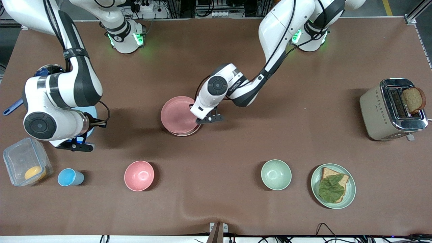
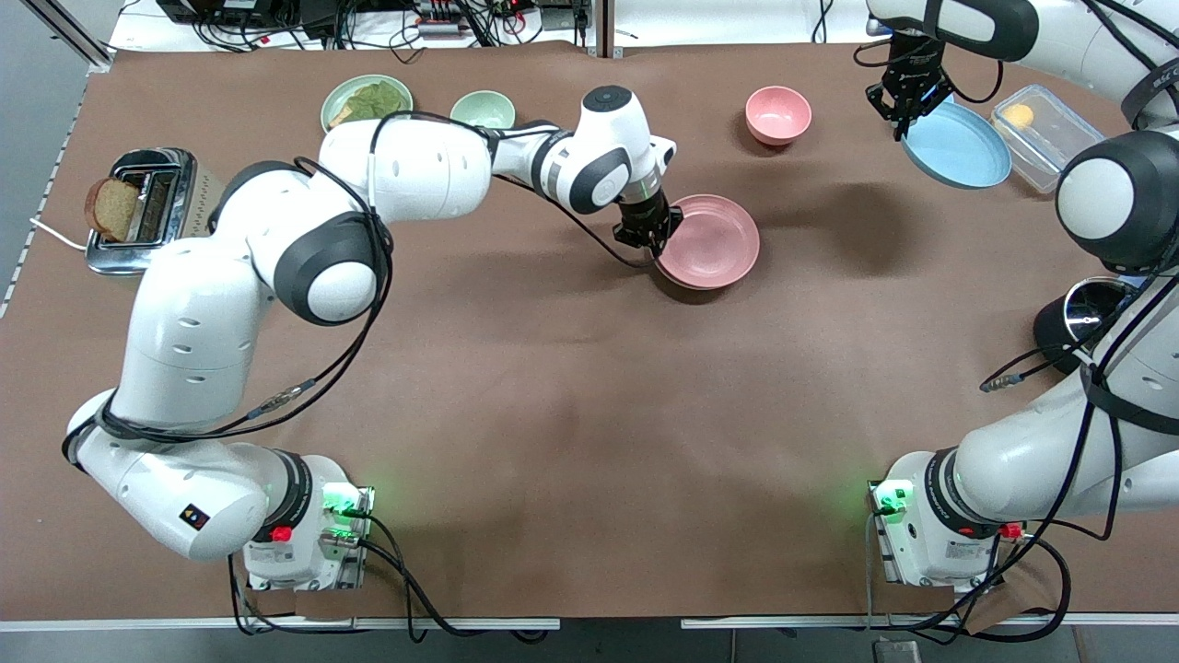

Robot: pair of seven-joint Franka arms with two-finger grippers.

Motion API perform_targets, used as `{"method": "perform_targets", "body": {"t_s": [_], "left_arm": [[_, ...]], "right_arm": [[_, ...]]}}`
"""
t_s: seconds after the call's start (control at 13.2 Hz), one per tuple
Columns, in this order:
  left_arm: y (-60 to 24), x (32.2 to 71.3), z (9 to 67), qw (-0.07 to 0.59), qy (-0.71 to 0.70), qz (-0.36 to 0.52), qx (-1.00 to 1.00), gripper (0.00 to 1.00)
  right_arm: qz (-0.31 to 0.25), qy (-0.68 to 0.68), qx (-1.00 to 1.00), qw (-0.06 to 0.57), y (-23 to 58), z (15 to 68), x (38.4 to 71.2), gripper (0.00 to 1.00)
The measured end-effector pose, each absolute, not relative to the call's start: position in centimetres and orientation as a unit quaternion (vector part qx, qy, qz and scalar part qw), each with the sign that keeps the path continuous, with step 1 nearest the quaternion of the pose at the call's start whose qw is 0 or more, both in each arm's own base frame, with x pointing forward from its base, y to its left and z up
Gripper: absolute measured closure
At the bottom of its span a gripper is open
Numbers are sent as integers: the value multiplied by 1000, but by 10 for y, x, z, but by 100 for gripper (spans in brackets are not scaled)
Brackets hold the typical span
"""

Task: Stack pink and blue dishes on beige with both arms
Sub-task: 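Lower the pink plate onto the beige plate and open the left gripper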

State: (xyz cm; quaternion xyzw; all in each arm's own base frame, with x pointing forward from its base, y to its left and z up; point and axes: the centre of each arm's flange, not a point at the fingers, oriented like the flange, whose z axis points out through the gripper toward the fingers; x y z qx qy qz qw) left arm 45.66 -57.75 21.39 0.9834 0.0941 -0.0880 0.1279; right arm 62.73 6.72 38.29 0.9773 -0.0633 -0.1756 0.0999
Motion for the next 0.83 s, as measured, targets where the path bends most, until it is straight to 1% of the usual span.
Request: {"method": "perform_targets", "body": {"t_s": [0.76, 0.83], "left_arm": [[-568, 468, 209, 122, 104, -82, 984, 96], [-567, 468, 209, 122, 105, -82, 984, 91]], "right_arm": [[-176, -63, 977, 100, 68, 383, 627, 96], [-176, -63, 977, 100, 68, 383, 627, 96]]}}
